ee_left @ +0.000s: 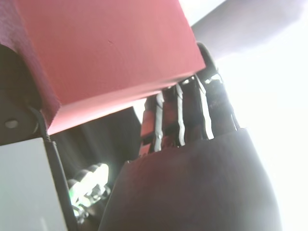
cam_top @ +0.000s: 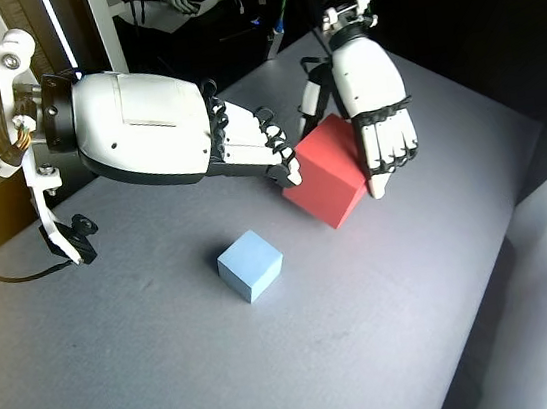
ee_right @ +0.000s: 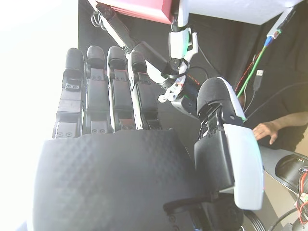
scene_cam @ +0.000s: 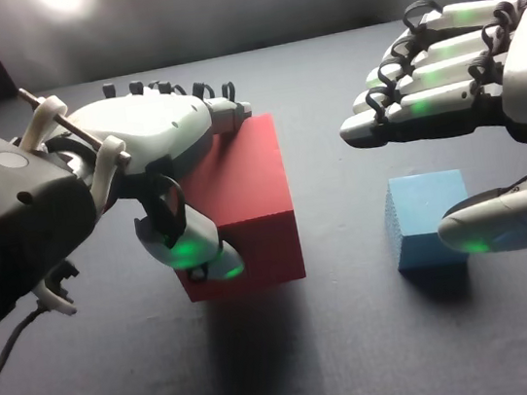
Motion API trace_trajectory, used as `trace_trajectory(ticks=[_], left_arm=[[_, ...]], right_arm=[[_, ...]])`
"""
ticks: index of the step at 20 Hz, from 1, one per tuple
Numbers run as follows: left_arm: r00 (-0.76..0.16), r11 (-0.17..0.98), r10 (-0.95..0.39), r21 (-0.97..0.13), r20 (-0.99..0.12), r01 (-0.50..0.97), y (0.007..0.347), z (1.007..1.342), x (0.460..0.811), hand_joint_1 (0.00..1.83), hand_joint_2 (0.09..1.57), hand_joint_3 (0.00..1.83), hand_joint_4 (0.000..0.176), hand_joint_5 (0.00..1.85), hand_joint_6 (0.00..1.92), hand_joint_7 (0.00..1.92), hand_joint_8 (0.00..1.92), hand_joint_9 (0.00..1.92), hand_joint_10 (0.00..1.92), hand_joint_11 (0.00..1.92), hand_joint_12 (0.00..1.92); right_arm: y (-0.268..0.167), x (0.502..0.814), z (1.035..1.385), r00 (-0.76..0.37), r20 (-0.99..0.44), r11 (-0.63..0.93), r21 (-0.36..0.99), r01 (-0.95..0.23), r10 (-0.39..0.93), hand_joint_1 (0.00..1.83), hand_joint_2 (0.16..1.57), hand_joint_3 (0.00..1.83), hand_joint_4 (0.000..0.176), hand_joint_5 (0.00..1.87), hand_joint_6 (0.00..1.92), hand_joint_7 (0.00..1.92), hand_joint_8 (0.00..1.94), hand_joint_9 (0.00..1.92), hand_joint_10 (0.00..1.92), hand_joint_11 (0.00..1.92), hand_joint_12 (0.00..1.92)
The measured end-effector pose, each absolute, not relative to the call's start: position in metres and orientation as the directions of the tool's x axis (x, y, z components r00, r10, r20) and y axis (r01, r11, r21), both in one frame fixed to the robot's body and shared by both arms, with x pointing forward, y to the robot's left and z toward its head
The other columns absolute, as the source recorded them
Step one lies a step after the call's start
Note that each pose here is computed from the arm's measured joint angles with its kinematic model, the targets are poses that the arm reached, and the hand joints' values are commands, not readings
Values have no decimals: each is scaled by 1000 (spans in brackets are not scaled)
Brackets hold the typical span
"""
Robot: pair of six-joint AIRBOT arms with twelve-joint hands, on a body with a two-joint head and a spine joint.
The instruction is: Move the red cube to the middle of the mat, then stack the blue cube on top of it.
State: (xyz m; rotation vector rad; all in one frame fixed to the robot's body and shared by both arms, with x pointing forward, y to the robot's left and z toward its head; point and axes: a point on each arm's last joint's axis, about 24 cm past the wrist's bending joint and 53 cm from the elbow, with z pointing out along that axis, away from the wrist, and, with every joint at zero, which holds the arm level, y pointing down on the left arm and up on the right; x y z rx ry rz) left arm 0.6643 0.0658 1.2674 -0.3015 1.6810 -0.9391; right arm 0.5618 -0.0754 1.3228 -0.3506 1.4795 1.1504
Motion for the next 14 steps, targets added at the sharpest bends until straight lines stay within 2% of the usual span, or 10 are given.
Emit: trace_trajectory(ticks=[5, 7, 9, 11, 14], left_arm=[[-338, 643, -639, -721, -691, 259, 52, 1266, 663, 1226, 1144, 0, 0, 610, 15, 287, 933, 218, 1072, 0, 1401], [-352, 635, -638, -727, -685, 262, 43, 1264, 660, 1210, 1160, 3, 0, 621, 20, 286, 927, 219, 1072, 0, 1408], [-360, 630, -637, -729, -682, 266, 36, 1264, 658, 1198, 1165, 2, 0, 595, 9, 276, 918, 206, 1065, 0, 1357], [-362, 629, -637, -731, -680, 266, 32, 1264, 657, 1192, 1154, 0, 0, 583, 9, 259, 935, 194, 1113, 0, 1416], [-361, 623, -641, -734, -677, 271, 28, 1264, 656, 1221, 1134, 0, 0, 586, 11, 245, 964, 175, 1150, 0, 1403]], right_arm=[[-76, 562, 1323, -284, -880, 471, 449, -759, 380, 0, 1288, 0, 0, 274, 6, 291, 8, 255, 9, 0, 548], [-76, 562, 1323, -285, -880, 471, 449, -759, 380, 0, 1287, 0, 0, 309, 10, 323, 9, 291, 15, 0, 636], [-76, 562, 1323, -284, -880, 471, 449, -759, 380, 0, 1290, 1, 0, 285, 2, 295, 1, 263, 3, 0, 587], [-76, 562, 1323, -285, -880, 471, 449, -759, 380, 0, 1302, 3, 0, 282, 1, 289, 2, 260, 1, 0, 563], [-76, 562, 1323, -284, -880, 471, 449, -759, 380, 0, 1293, 0, 0, 282, 0, 293, 1, 264, 2, 0, 578]])
